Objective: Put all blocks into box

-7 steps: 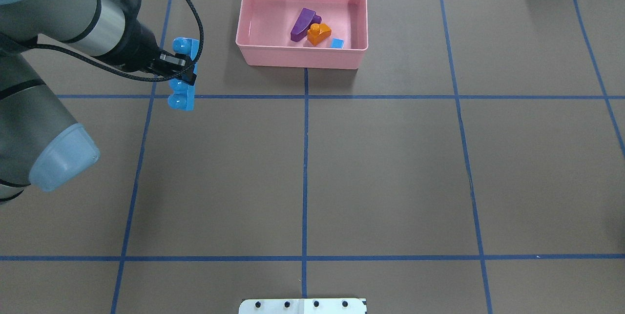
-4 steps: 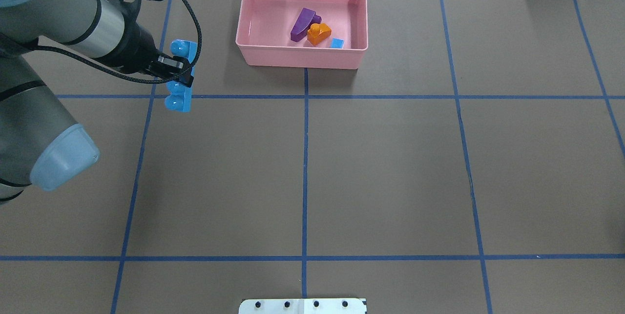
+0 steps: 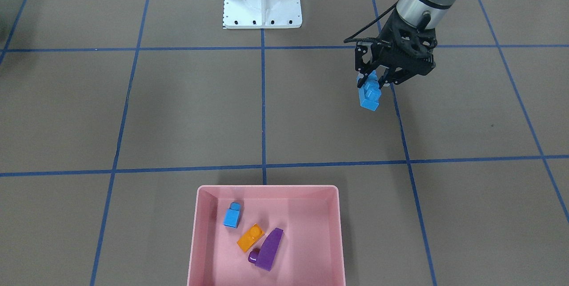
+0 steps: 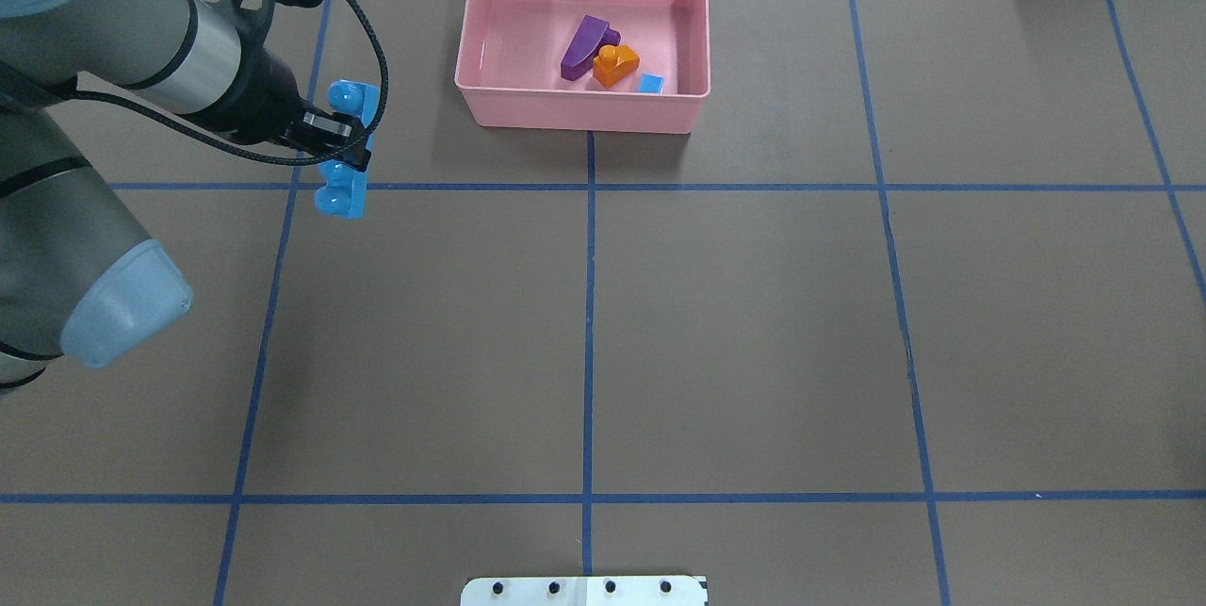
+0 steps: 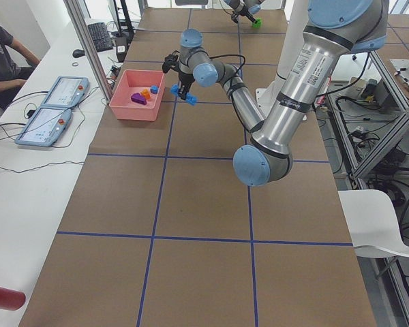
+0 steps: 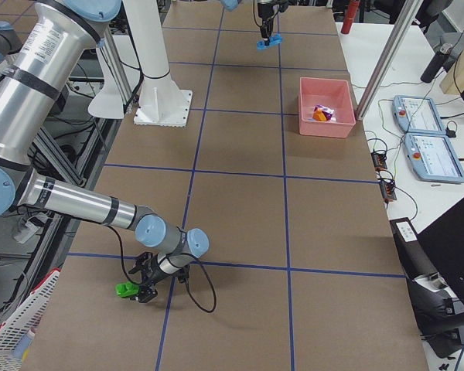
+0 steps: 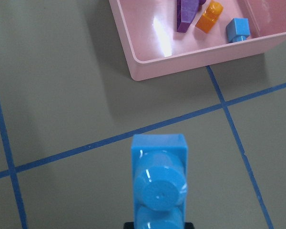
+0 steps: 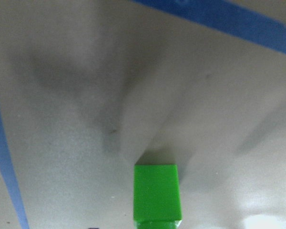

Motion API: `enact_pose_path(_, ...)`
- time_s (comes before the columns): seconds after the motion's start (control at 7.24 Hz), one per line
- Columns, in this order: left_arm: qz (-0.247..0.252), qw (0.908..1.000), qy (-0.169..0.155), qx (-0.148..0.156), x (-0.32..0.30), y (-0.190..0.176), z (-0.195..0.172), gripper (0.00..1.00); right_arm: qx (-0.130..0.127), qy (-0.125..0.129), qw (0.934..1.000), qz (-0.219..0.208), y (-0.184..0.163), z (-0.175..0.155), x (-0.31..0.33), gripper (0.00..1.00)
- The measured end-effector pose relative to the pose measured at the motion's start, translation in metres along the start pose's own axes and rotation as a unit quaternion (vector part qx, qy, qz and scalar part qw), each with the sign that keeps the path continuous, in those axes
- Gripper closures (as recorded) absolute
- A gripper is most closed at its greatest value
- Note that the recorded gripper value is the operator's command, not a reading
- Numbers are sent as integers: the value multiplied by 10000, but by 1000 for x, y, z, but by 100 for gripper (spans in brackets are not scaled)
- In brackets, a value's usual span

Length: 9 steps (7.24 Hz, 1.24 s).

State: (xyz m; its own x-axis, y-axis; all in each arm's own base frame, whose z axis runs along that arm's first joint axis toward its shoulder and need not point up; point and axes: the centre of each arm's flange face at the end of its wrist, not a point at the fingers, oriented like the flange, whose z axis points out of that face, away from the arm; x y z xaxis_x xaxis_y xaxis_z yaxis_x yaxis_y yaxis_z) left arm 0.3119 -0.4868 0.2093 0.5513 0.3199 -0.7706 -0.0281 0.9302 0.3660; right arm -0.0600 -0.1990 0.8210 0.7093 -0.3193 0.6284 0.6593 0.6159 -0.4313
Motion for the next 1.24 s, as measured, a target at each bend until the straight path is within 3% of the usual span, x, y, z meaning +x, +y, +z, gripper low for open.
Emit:
enact_pose_path(0.28,2,10000,2,2,0,0,0,100,-33,56,10000,65,-6,-1,-5,17)
enact_pose_path(0.55,6,10000,2,9,0,0,-1,100,-81,105,9999,105,-9,2,-6,91)
enact_pose_path(0.69,9,10000,3,16,1,0,-1,100,-105,123,9998,132,-11,3,-5,100)
enact_pose_path(1.24,6,10000,-10,11,-1,1,-1,100,-74,227,9997,-44,-18,-11,-24,100)
